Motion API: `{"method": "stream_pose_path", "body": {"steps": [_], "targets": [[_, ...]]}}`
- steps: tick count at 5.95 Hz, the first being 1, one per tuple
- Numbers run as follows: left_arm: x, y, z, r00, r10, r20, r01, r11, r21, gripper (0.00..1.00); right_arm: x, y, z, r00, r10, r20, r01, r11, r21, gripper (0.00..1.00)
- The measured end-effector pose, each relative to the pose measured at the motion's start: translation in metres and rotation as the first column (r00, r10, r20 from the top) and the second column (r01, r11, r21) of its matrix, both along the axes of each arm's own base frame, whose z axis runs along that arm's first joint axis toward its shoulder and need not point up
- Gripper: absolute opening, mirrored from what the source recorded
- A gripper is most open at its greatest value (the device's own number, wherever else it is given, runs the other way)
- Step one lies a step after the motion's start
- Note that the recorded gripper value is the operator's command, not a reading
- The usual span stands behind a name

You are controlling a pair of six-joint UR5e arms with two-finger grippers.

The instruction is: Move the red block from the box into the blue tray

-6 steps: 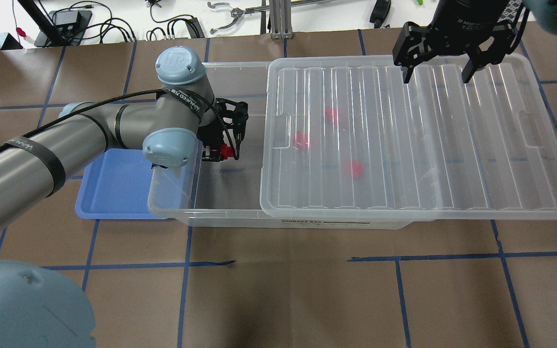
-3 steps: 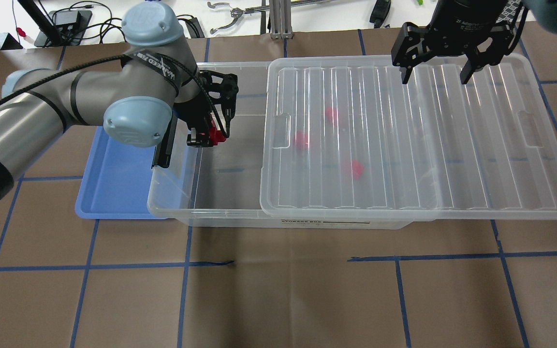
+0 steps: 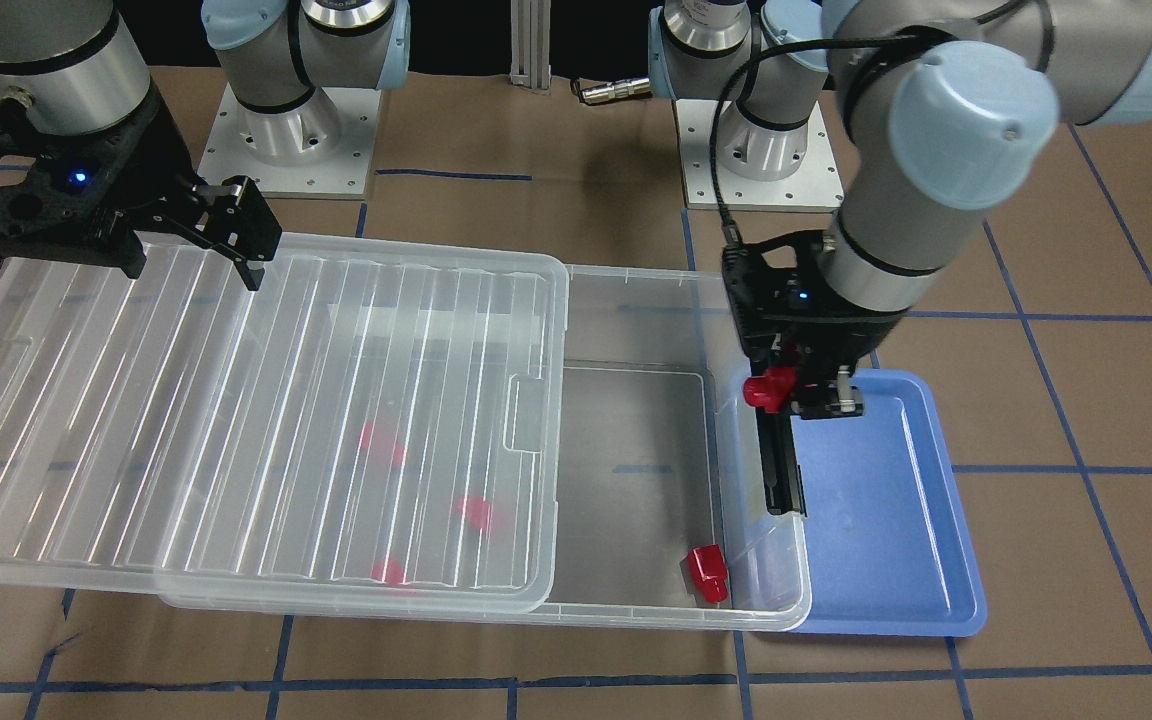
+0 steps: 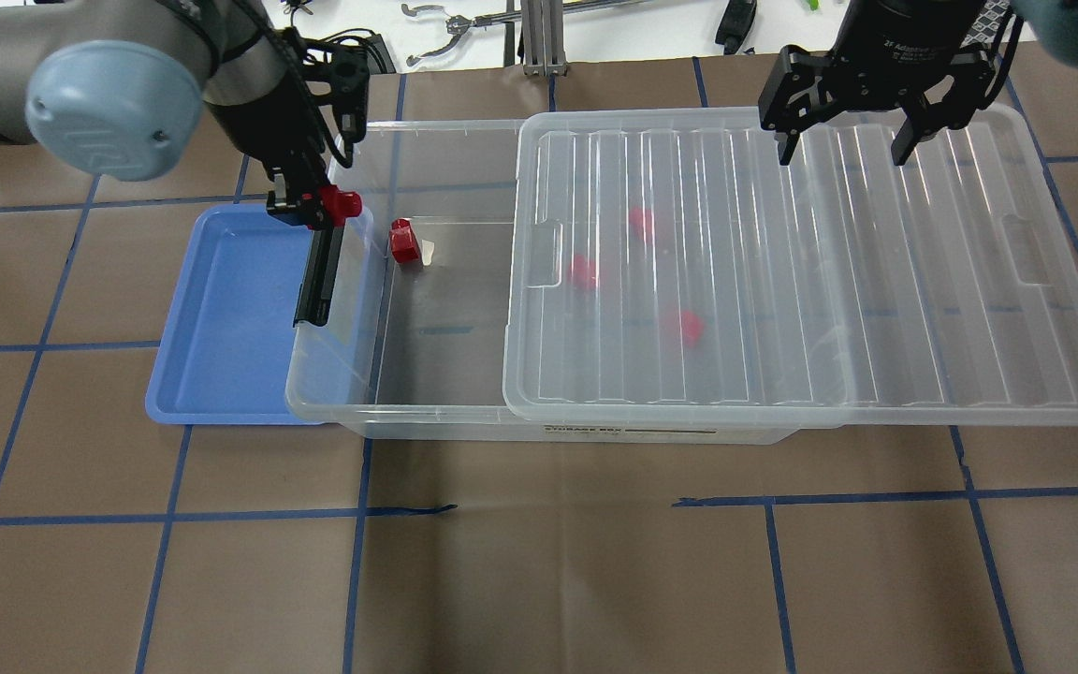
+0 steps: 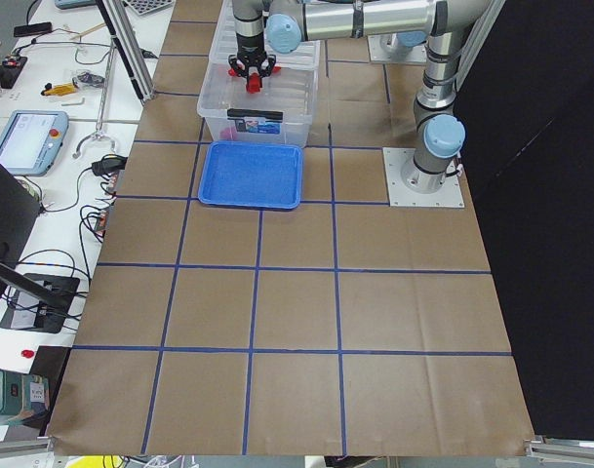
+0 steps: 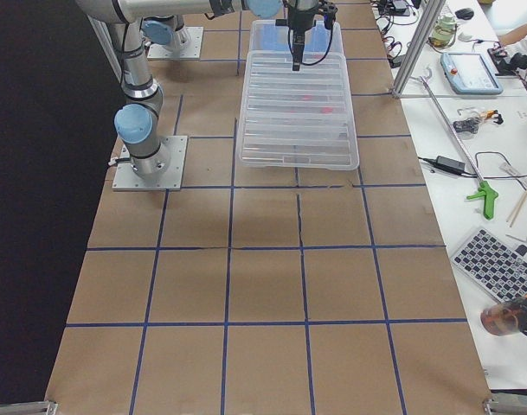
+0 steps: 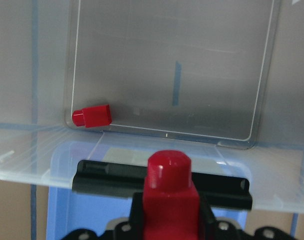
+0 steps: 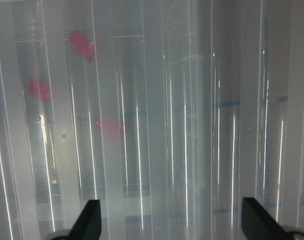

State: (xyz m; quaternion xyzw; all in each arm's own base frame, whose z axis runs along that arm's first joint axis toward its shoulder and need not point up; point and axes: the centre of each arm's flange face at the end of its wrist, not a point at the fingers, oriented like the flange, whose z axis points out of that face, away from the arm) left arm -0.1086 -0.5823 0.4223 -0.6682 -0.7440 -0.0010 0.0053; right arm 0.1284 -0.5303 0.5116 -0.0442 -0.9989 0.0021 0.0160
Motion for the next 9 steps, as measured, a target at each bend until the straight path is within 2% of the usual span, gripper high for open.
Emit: {"method": "stream_pose_path", "body": {"steps": [1,3,5,7,8,9], "targets": [[0.044,-0.006,-0.004,1.000,0.007,-0.002,-0.007,1.000,0.022,0.00,-0.006,-0.002,-0.003,1.000,-0.005,-0.003,0.005,1.000,0.003,1.00],[0.099,-0.015,-0.050,0.994,-0.104,-0.022,0.105,0.992,0.070,0.00,-0.040,-0.012,-0.009,1.000,-0.014,-0.010,0.014,1.000,0.010,1.00],[0.112,-0.015,-0.118,0.988,-0.151,-0.011,0.152,0.988,0.038,0.01,-0.091,-0.021,-0.012,1.000,0.006,-0.013,-0.006,1.000,0.014,1.00],[0.131,-0.008,-0.187,0.991,-0.131,0.008,0.131,0.991,0.011,0.03,-0.162,-0.026,-0.021,0.999,-0.035,-0.026,0.036,0.999,0.037,1.00],[0.134,-0.007,-0.214,0.992,-0.124,0.011,0.124,0.992,0.001,0.16,-0.200,-0.030,-0.030,0.999,-0.039,-0.031,0.040,0.998,0.047,1.00],[0.135,-0.007,-0.231,0.993,-0.121,0.008,0.121,0.993,-0.002,0.82,-0.235,-0.035,-0.042,0.998,-0.031,-0.048,0.033,0.998,0.052,1.00]]}}
